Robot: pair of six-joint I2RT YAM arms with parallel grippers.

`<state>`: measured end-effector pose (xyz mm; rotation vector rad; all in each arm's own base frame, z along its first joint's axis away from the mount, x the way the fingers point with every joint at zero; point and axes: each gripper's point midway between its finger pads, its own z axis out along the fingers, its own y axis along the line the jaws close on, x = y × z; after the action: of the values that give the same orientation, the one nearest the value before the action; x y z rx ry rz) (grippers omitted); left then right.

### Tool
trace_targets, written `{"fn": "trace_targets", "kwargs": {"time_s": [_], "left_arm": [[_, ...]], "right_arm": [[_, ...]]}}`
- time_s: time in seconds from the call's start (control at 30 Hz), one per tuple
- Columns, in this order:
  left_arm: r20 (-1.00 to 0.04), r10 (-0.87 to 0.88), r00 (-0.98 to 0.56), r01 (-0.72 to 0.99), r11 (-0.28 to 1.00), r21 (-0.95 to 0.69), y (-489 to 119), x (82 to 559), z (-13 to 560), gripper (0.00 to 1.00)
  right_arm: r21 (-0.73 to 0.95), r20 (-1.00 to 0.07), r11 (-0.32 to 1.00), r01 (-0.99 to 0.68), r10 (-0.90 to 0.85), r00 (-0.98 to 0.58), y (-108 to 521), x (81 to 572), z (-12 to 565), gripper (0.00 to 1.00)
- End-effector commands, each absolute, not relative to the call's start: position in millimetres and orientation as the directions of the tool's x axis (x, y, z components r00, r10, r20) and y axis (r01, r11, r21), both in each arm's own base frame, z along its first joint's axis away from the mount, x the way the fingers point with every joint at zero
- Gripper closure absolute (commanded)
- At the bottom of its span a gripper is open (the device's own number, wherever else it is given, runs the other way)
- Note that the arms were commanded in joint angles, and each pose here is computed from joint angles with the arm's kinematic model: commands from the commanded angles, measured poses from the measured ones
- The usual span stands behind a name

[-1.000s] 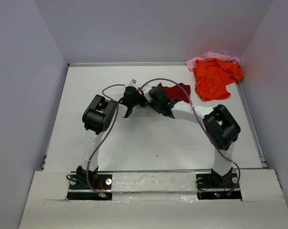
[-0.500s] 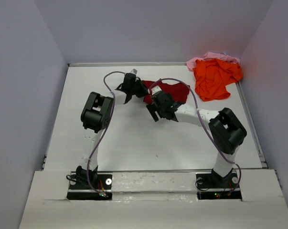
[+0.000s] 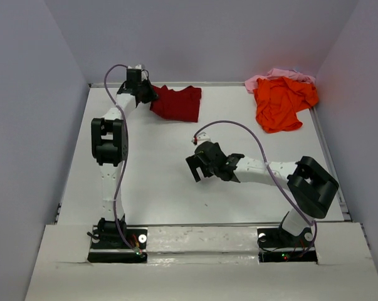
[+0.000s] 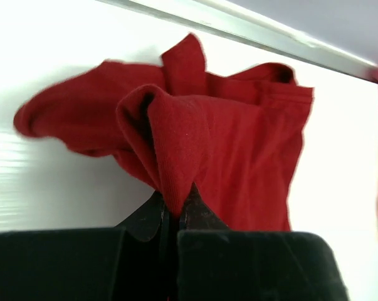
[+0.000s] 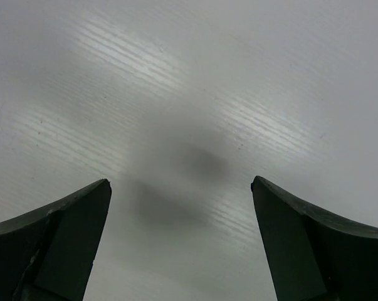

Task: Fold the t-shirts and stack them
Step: Neatly place the folded tshirt to the corner

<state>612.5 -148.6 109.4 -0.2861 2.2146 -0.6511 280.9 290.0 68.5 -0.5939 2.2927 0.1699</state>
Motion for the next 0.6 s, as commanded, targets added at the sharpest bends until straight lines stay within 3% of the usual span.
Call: {"fn": "trace_targets", "kwargs": {"time_s": [0.0, 0.27, 0.57], "left_arm": [[-0.672, -0.294, -0.68, 0.015, 0.911, -0.413, -114, 614, 100, 1.0], [-0.659, -0.288, -0.694, -0.014, 0.922, -0.388, -63, 635, 69, 1.0], [-0.656, -0.344, -0.672, -0.158, 0.932, -0.326, 26, 638, 51, 1.0]], "right_arm": [[0.043, -0.738, 0.868, -0.494, -0.306, -0.602, 311, 272, 72, 0.01], [0.082, -0.732, 0.829, -0.553, -0.326, -0.598, 323, 258, 62, 0.01], [0.12, -0.745, 0.802, -0.586, -0.317, -0.586, 330, 249, 70, 0.02]]}}
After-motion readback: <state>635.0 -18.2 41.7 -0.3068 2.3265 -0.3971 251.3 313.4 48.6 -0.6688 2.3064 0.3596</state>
